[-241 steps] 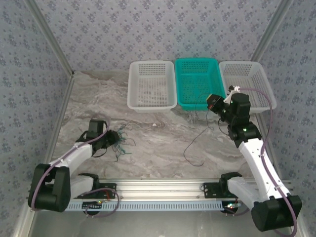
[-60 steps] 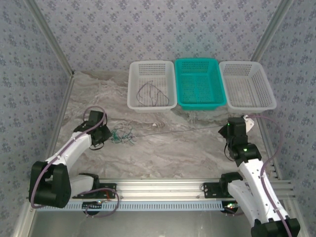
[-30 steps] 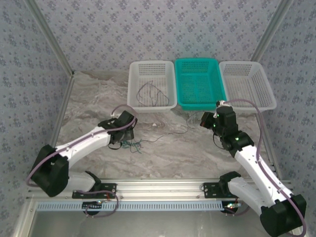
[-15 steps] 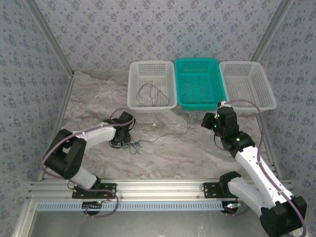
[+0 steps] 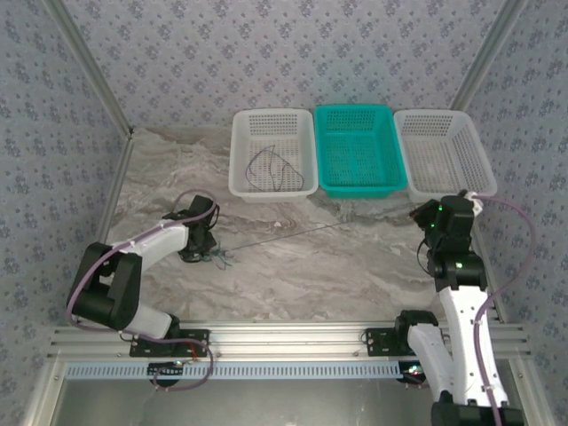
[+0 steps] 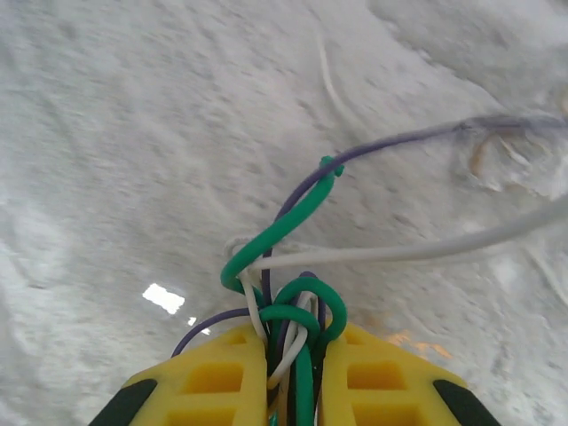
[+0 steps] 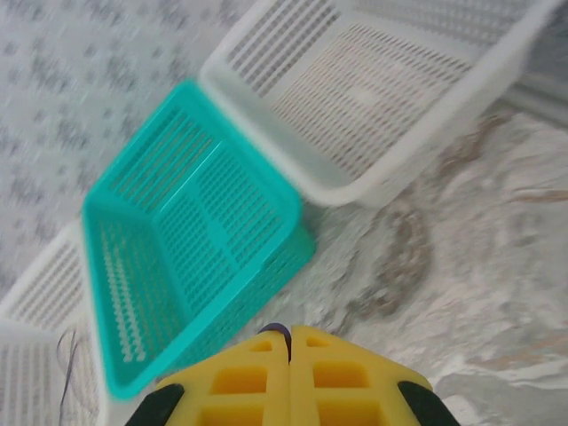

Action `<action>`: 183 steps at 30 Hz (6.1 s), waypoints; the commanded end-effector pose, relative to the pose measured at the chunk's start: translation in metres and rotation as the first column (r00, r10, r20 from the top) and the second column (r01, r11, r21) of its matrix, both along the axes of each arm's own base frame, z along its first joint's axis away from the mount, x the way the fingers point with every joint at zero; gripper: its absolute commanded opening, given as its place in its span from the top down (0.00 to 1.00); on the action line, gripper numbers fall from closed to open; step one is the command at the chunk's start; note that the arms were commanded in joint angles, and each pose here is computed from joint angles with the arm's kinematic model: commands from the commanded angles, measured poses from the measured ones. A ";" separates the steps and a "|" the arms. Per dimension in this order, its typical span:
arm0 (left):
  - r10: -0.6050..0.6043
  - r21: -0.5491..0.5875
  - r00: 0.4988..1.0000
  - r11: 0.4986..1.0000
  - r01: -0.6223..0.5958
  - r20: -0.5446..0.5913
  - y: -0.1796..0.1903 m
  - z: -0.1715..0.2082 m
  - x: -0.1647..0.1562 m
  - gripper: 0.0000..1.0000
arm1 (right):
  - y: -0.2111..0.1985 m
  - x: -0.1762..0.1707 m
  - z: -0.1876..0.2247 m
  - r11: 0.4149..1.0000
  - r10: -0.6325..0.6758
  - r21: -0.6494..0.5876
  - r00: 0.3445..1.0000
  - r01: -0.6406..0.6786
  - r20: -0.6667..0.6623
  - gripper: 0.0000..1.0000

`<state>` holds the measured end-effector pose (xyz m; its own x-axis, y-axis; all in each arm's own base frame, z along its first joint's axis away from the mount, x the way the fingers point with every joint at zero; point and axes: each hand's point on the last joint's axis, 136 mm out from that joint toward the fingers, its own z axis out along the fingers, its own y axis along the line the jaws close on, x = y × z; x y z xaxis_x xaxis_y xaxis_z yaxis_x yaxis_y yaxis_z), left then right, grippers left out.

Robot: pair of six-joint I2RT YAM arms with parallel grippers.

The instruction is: Untangle the cables

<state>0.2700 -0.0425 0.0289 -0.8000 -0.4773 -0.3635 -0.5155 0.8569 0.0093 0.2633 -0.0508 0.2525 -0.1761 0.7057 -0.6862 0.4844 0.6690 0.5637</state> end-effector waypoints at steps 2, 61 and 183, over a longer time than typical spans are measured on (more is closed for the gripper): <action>0.068 0.115 0.997 0.991 -0.066 -0.018 0.040 0.010 -0.013 0.90 | -0.046 -0.027 0.024 0.970 -0.242 0.034 0.968 0.240 0.071 1.00; -0.488 -0.036 0.796 0.845 0.534 0.358 -0.063 0.103 0.023 1.00 | 0.418 0.044 -0.219 -0.642 0.684 -0.442 -0.207 -0.627 -0.699 0.54; -0.400 -0.128 0.686 0.803 0.582 0.607 -0.096 0.134 0.001 0.01 | 0.385 0.279 0.187 0.486 0.868 -0.441 0.359 -0.755 0.343 1.00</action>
